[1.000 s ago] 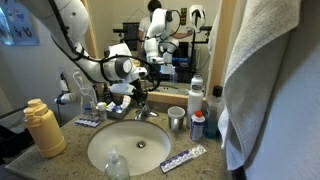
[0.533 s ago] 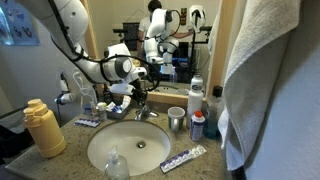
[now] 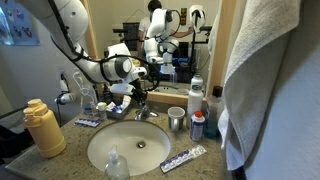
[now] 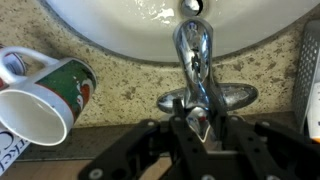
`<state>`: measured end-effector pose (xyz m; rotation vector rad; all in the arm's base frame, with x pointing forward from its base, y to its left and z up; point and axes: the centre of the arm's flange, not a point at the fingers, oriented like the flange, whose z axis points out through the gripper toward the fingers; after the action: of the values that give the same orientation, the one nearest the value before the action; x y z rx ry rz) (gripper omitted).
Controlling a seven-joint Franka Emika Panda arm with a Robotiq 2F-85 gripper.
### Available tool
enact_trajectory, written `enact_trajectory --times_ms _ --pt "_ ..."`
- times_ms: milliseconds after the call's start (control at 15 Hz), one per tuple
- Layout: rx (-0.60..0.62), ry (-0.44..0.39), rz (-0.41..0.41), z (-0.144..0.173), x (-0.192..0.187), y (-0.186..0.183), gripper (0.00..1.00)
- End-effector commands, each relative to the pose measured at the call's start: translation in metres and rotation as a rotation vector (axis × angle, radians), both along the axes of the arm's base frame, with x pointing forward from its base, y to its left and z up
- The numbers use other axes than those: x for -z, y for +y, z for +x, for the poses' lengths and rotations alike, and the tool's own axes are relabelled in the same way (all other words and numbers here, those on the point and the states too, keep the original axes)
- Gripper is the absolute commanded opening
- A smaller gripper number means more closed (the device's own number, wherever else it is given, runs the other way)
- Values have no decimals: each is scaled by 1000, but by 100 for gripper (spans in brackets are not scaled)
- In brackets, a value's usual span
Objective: Lift the tap handle then push it down
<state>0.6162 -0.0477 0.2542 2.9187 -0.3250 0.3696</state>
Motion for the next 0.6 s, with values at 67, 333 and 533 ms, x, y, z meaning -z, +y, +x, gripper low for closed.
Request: enact_trajectory --times_ms 67,333,533 --pt "144 -24 -41 -17 -51 -53 7" --pt "144 -33 -36 -15 -53 -52 7" --pt "144 -40 -30 -14 -54 -51 7"
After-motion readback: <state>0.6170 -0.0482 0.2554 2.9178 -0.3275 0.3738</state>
